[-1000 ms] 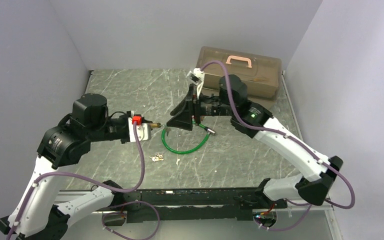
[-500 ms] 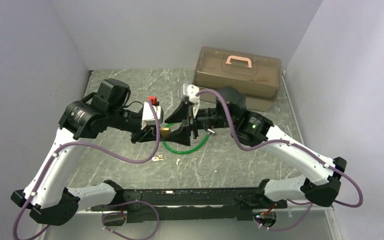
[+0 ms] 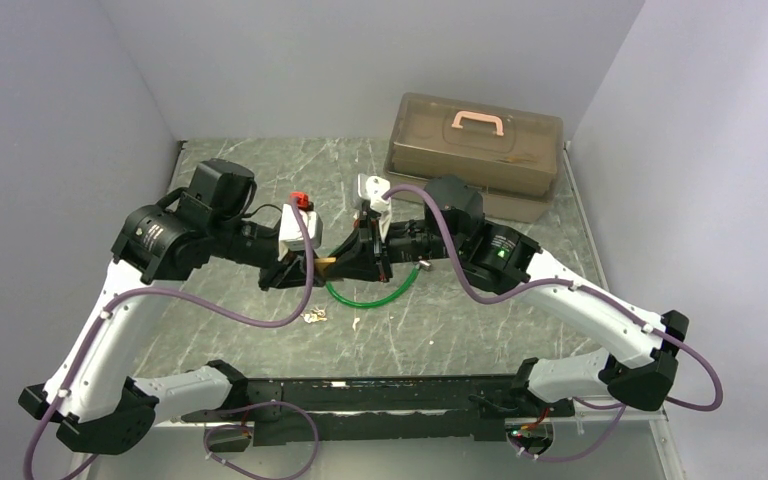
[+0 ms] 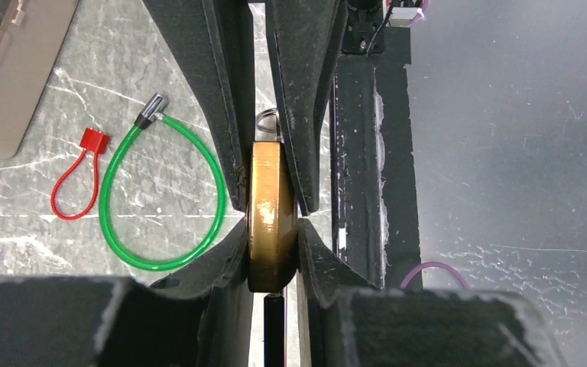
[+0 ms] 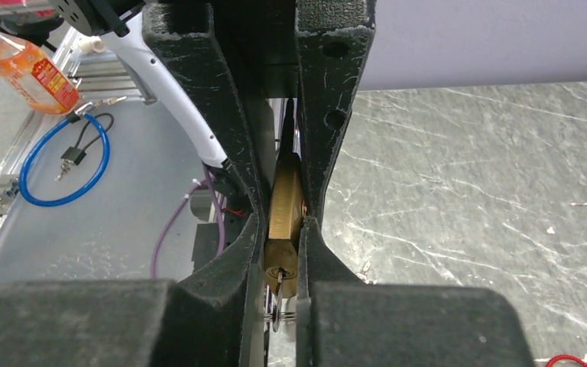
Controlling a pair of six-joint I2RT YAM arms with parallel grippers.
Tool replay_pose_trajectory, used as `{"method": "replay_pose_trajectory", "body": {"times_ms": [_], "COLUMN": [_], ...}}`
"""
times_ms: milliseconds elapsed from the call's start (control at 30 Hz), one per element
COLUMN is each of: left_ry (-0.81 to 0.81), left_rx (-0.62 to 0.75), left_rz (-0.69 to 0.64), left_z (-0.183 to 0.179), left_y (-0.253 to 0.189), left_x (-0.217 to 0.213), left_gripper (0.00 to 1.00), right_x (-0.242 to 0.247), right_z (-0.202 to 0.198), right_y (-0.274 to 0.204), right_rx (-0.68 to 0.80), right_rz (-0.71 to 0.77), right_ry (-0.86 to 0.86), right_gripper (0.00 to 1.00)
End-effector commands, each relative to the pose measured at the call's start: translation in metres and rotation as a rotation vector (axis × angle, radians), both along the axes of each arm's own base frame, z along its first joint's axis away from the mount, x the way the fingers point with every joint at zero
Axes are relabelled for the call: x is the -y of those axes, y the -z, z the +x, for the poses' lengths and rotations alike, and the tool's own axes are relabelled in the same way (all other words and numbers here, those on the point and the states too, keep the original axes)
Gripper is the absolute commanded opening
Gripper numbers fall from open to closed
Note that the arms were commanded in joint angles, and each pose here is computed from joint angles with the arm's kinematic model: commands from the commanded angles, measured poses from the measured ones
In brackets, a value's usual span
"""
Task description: Unlock with the key
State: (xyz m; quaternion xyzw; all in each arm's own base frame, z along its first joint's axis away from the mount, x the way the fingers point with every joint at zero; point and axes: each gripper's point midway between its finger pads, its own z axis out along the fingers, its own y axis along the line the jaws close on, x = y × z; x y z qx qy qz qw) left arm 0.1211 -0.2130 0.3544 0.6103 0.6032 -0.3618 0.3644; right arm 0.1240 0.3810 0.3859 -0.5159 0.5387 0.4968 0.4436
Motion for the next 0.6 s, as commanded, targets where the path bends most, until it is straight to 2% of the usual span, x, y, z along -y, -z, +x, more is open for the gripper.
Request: {"method": "replay_pose_trajectory", "body": {"times_ms": [0,33,100,133,267,400,567], "left_ry": [0.038,0.024,0.003,-0.021,-0.051,-0.087,-0.273], "left_rx": [0.081,0.083,0.104,0.125,0.181,0.207,0.371], "left_rz": [-0.091,-0.081,-0.055,-0.041,-0.008,0.041,0.093], "left_z": [-0.009,-0.007,-0.004,0.000,-0.001,0.004,0.048], "left_y": [-0.027,-0.027,-0.026,-0.027,-0.028,-0.016,-0.010], "left_x": [0.003,0.002,-0.003,-0.006,-0.019,-0.029,-0.044], "left_gripper": [0.35,0.50,0.67,0.70,0.75,0.75,0.74], "right_x": [-0.003,-0.003,0.001,0.004,0.018,0.022,0.019], "right_z": [0.004,0.007,0.019,0.026,0.041,0.039,0.036], "right_y": [-0.020,-0.019,-0.015,-0.014,-0.010,-0.010,-0.008], "right_rx": [-0.018,-0.025,-0.031,-0.037,-0.047,-0.036,-0.044], "right_rz": [0.067,0.066,0.057,0.051,0.053,0.056,0.043], "right_ry": [0.022,0.041,0.103,0.136,0.211,0.207,0.182], "right_gripper": [0.00,0.00,0.00,0.00,0.00,0.00,0.00]}}
